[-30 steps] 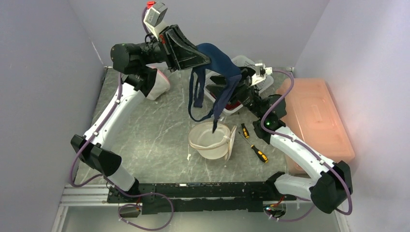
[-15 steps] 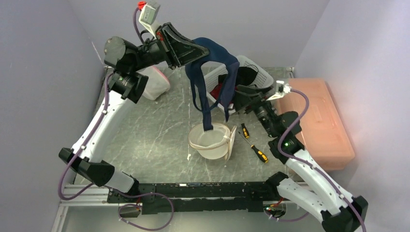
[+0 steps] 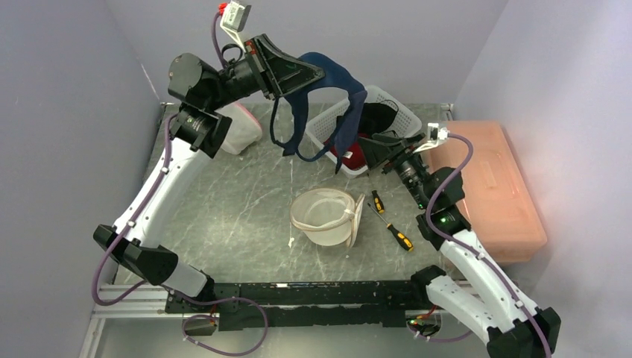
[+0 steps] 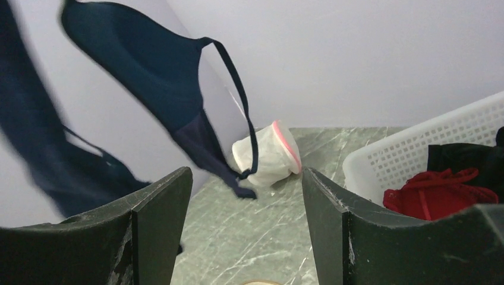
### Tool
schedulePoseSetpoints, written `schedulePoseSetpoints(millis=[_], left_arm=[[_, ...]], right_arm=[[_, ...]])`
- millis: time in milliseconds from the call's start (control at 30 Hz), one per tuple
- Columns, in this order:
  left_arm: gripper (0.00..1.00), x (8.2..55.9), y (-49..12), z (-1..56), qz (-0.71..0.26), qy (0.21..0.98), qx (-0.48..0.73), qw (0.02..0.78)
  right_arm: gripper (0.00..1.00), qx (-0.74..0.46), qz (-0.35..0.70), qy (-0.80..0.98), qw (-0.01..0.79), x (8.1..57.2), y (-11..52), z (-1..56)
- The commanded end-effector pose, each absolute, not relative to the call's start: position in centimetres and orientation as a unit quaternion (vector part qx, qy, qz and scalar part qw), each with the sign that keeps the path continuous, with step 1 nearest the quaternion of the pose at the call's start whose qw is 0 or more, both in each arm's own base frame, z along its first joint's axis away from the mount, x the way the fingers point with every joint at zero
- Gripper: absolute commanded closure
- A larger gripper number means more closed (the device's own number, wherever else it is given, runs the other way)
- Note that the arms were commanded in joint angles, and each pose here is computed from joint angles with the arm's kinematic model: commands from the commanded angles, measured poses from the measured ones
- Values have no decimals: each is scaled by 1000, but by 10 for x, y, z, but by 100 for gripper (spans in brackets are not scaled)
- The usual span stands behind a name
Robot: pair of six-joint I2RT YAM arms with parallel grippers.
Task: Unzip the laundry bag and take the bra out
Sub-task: Adjust the bra.
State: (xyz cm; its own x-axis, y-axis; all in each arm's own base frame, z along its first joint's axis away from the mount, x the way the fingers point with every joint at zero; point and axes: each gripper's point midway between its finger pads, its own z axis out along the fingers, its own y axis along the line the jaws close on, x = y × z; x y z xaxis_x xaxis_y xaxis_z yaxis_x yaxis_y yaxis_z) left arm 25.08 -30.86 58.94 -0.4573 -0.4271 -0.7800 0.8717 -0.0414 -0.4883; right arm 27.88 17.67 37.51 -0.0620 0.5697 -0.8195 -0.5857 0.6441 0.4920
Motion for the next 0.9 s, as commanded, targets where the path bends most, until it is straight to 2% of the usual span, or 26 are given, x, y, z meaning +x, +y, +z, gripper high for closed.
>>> schedulePoseSetpoints(millis=[0,400,867], left_arm=[[97,196,-289,630,-713,416,278,491],[97,187,-295,624,-737,393,285,471],[97,177,-320,619,-757,377,293,445]], right_arm=[[29,-38,466,537,702,272,186,420],[27,-161,597,386,685,219,239,507],[29,-171,638,323,678,219,264,538]])
